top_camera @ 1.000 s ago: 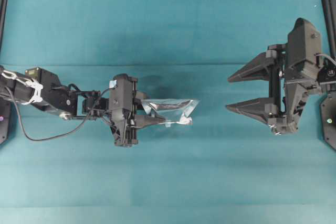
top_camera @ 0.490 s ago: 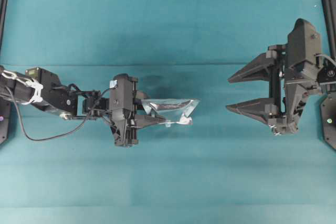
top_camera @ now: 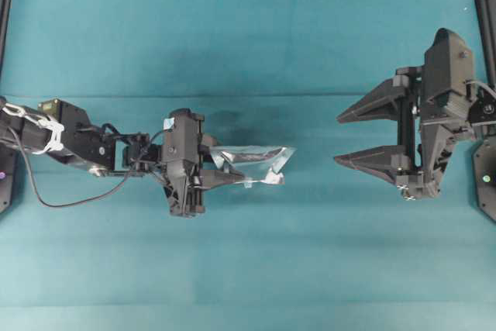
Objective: Hand over the silver zip bag and make it stand upright.
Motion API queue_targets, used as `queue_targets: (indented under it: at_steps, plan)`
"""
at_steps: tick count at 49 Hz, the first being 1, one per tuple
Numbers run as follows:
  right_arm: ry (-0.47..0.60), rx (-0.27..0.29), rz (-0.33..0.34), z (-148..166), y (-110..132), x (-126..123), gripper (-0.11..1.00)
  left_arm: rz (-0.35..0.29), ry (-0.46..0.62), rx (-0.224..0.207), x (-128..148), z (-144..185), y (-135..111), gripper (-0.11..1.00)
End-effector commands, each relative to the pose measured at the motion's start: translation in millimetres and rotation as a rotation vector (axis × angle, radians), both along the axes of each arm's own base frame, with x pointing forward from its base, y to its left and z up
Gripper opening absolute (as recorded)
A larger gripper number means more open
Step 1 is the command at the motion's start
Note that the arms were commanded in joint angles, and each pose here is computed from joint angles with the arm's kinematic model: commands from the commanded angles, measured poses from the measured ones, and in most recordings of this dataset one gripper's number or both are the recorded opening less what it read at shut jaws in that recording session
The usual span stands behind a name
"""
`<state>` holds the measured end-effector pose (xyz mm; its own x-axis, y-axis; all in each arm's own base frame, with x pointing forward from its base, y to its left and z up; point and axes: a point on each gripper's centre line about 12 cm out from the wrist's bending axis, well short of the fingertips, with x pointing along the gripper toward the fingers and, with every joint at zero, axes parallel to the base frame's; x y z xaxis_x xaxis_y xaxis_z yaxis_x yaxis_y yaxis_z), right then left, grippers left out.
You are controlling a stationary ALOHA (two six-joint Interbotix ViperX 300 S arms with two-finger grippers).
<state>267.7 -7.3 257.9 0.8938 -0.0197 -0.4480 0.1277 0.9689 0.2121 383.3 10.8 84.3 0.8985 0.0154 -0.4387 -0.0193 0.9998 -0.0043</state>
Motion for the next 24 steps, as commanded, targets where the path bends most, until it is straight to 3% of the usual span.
queue_targets:
  at_steps: [1,24]
  plan:
    - [-0.023,0.009,-0.002,5.4,0.7,1.1,0.85,-0.004,-0.017,0.005,4.1,4.0,0.4,0.27]
    - [-0.023,0.009,-0.002,5.4,0.7,1.1,0.85,-0.004,-0.020,0.006,7.5,3.5,0.5,0.27]
